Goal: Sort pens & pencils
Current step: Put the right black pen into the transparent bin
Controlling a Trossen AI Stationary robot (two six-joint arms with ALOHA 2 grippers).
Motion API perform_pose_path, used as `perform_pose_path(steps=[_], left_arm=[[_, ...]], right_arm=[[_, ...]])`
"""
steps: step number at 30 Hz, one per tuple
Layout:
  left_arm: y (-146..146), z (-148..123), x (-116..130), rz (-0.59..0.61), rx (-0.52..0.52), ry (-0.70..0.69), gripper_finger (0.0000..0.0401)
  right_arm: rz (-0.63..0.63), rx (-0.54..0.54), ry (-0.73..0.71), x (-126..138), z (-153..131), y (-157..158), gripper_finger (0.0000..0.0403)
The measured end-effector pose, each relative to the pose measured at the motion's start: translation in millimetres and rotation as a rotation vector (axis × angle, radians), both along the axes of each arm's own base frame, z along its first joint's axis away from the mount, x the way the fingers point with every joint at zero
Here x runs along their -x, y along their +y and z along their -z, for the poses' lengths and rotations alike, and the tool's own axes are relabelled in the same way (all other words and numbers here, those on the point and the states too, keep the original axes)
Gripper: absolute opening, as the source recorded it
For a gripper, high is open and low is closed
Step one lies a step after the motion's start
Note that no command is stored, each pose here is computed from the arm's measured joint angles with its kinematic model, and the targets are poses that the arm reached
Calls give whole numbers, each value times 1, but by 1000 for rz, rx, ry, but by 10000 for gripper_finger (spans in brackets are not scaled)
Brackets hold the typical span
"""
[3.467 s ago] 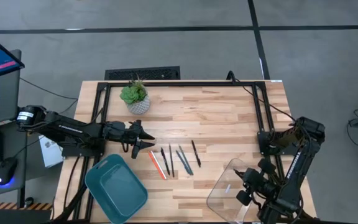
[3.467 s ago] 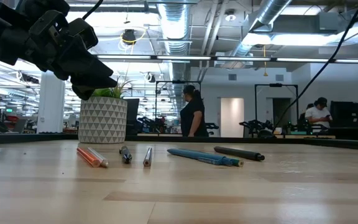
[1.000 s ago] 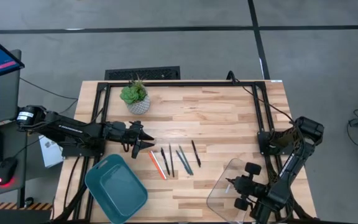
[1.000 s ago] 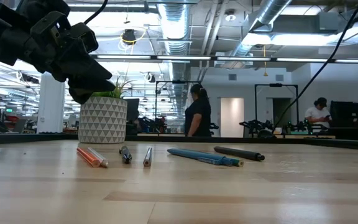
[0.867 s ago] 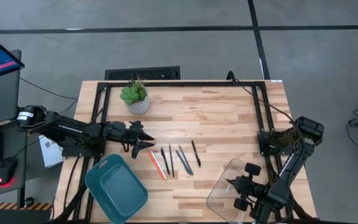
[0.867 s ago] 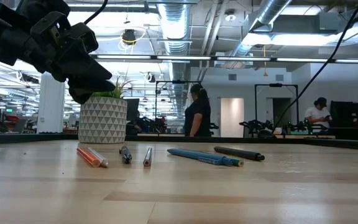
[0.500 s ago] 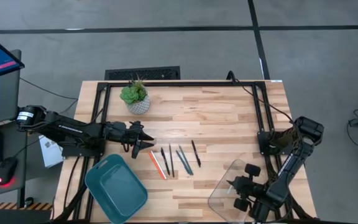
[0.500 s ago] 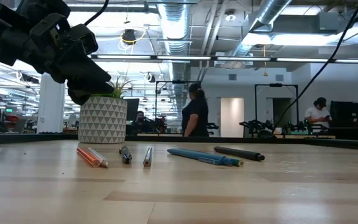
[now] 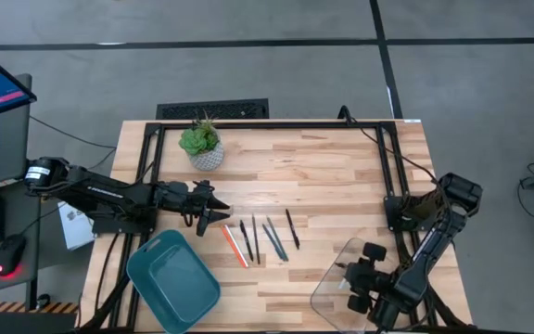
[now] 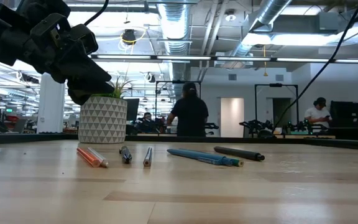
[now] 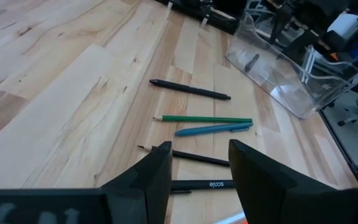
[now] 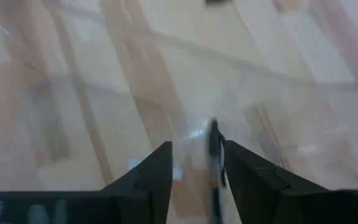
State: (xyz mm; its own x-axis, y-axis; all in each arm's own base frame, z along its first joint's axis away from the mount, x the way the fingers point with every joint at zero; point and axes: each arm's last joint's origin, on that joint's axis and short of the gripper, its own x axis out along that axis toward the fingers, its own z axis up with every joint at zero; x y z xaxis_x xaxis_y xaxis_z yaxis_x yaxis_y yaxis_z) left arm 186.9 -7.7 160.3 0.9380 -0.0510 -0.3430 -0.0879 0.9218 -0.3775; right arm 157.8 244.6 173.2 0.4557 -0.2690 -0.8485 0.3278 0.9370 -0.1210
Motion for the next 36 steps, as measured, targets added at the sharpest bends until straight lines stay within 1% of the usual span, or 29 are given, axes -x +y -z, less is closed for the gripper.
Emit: perform_pose_path(steps=[4, 8, 14, 16, 19, 22, 26, 30, 33, 36], left_arm=[[0, 0, 0, 0, 0, 0, 149], [0, 0, 0, 0, 0, -1, 149], [0, -2, -1, 0, 1, -17, 149], [0, -3, -1, 0, 1, -28, 149], [0, -3, -1, 0, 1, -31, 149], [0, -3, -1, 0, 1, -29, 149], [0, -2, -1, 0, 1, -27, 149], [0, -2, -1, -1, 1, -24, 149], [0, -2, -1, -1, 1, -24, 149], [0, -2, -1, -1, 1, -24, 149]], right_arm=[[-53, 48, -73, -4, -16, 3, 165], [-55, 110, -184, -4, -43, -2, 156], [-10, 187, -501, -3, -82, -19, 142], [30, 181, -561, -5, -90, -25, 138], [79, 168, -567, -12, -95, -35, 133], [101, 182, -540, -20, -92, -39, 132], [89, 231, -450, -33, -81, -42, 134], [119, 269, -414, -46, -70, -46, 131], [178, 264, -420, -59, -66, -53, 127], [284, 226, -456, -76, -64, -64, 125]])
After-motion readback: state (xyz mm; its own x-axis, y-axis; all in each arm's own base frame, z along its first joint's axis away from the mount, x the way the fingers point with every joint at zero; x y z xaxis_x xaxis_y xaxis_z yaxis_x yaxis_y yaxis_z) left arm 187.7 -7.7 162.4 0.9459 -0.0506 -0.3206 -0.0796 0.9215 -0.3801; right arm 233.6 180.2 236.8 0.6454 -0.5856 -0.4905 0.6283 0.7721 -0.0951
